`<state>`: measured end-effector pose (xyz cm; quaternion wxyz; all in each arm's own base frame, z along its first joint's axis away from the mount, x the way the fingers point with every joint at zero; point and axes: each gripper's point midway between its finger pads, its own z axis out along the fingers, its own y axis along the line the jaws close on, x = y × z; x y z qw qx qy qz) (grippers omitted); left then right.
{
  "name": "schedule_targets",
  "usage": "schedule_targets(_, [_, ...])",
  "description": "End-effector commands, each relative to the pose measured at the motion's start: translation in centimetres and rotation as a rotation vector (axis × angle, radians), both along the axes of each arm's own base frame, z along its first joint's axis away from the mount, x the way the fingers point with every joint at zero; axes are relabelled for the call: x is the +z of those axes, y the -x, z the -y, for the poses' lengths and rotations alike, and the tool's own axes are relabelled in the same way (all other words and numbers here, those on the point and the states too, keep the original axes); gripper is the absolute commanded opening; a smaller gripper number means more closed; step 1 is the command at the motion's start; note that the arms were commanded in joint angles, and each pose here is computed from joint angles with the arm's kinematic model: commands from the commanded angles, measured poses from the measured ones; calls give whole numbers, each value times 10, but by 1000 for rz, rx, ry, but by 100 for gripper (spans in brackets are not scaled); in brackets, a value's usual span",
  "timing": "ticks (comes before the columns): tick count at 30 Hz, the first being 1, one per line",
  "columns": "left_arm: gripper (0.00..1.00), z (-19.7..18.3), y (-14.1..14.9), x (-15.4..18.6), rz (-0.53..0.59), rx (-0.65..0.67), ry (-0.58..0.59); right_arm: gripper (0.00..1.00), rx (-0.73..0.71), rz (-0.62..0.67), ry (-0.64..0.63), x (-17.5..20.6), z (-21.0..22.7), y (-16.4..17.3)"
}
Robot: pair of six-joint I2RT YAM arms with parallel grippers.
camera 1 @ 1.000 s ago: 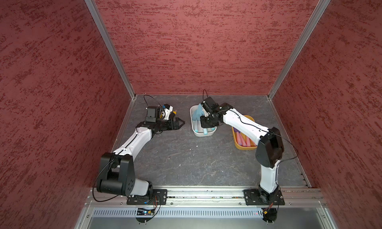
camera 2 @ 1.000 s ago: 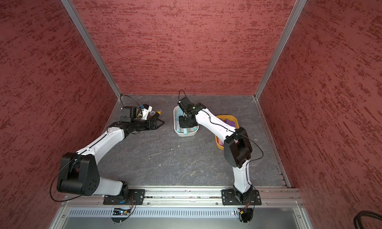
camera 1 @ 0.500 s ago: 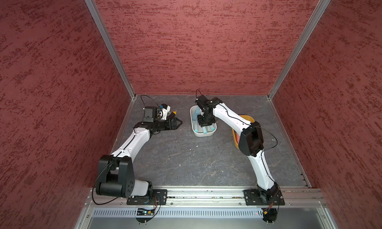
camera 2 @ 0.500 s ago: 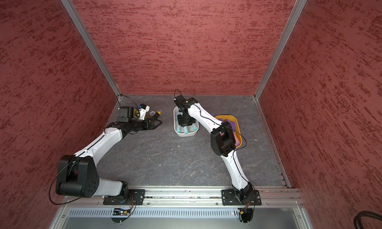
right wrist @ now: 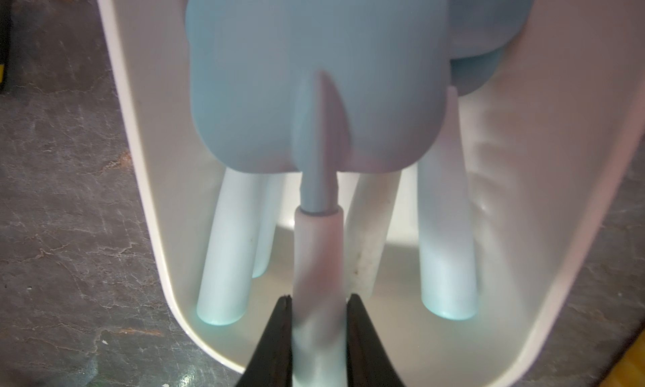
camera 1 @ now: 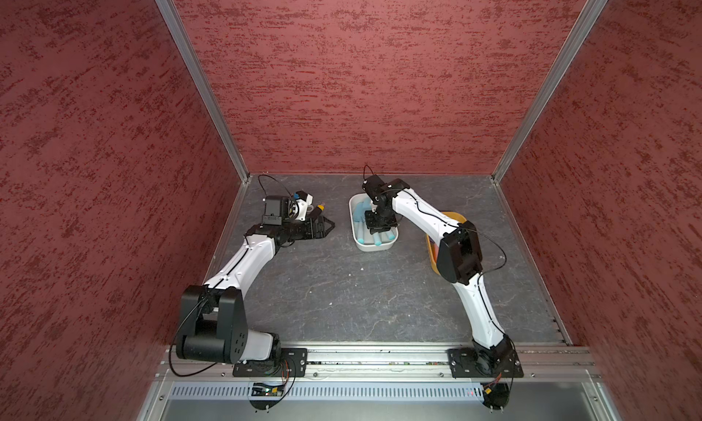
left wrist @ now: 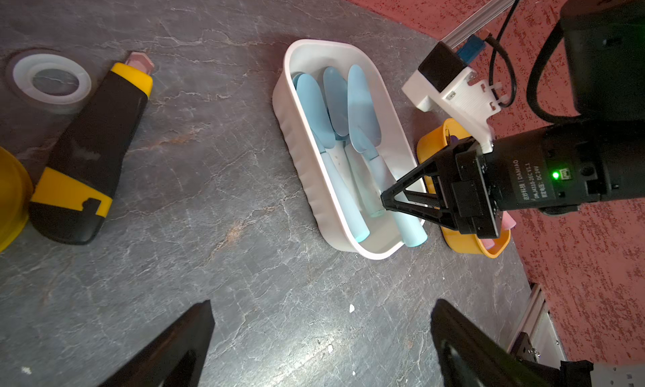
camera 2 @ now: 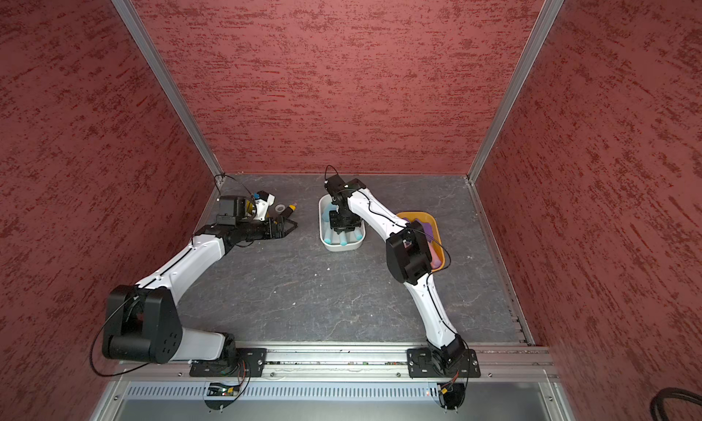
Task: Sort the small shovels by color and place them into the storage box
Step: Place the shovel in the storage box.
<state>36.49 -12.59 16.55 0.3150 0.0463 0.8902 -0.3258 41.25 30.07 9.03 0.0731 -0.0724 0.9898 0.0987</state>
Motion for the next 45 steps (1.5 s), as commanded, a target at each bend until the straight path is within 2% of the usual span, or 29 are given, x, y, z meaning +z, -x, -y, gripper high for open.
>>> schedule_targets(1, [100, -3, 1, 5, 27, -4, 3, 0, -11, 28, -36, 1, -7, -13])
schedule_targets(25, [100, -6, 3, 4, 23, 9, 20, 2, -66, 2, -62, -32, -10, -30])
schedule_targets(31, [100, -6, 2, 3, 24, 9, 20, 8, -63, -8, -61, -39, -11, -30])
schedule_targets(37, [100, -6, 2, 3, 23, 10, 20, 24, -61, -4, -62, -39, -11, -31])
schedule_targets(45, [100, -7, 2, 3, 23, 12, 20, 37, -52, 3, -63, -34, -10, -30])
